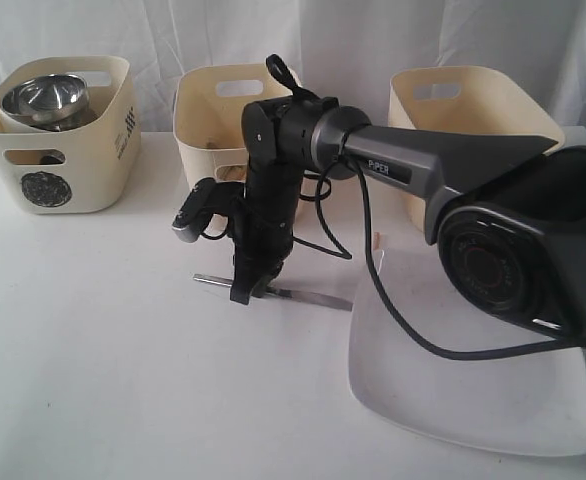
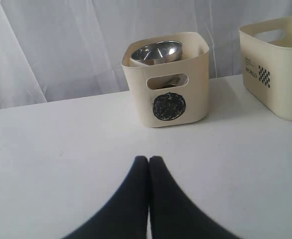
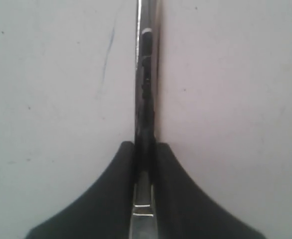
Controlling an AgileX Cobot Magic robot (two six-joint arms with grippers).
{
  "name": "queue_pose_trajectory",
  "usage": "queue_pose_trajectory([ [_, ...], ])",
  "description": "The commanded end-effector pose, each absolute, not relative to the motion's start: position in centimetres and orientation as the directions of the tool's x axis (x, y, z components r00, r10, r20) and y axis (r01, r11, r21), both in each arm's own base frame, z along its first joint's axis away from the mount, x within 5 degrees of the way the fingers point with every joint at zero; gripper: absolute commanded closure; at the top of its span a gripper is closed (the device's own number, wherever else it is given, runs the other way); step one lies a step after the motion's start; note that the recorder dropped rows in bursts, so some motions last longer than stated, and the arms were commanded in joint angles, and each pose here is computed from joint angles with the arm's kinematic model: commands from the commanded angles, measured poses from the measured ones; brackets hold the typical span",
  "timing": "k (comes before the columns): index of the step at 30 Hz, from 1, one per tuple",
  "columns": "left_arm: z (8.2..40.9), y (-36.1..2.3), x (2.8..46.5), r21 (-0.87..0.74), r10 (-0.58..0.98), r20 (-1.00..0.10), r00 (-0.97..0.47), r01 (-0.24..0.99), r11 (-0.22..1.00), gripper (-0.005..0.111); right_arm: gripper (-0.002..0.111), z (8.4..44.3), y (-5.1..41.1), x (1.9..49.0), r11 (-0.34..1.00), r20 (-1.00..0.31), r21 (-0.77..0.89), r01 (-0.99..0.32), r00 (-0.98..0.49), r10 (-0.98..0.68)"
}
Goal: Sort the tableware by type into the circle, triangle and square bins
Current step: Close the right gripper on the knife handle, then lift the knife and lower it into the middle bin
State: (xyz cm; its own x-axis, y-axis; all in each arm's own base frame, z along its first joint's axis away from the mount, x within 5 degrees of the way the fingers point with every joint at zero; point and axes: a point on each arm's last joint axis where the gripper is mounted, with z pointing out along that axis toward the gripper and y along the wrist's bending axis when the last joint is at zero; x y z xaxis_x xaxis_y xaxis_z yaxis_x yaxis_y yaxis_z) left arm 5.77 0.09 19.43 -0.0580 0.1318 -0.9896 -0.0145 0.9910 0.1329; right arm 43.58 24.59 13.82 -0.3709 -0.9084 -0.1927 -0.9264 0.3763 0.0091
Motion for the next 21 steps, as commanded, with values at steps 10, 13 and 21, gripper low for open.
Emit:
queue_pose_trajectory([
  [10, 19.4, 0.1, 5.7, 0.135, 0.134, -0.990, -0.049, -0.017, 0.991, 0.107, 0.108, 19.5, 25.2, 41.3, 0.433, -0.367, 0.048, -0.900, -0.419, -0.830],
  [13, 19.4, 0.1, 5.7, 0.135, 0.134, -0.990, -0.049, -0.017, 0.991, 0.107, 0.108, 21.2, 24.3, 40.7, 0.493, -0.458, -0.004, -0.870, -0.436, -0.774],
  [21, 19.4, 0.1, 5.7, 0.135, 0.134, -0.990, -0.049, -0.017, 0.991, 0.107, 0.108, 24.0, 18.7, 39.1, 0.751, -0.738, -0.031, -0.660, -0.492, -0.463],
])
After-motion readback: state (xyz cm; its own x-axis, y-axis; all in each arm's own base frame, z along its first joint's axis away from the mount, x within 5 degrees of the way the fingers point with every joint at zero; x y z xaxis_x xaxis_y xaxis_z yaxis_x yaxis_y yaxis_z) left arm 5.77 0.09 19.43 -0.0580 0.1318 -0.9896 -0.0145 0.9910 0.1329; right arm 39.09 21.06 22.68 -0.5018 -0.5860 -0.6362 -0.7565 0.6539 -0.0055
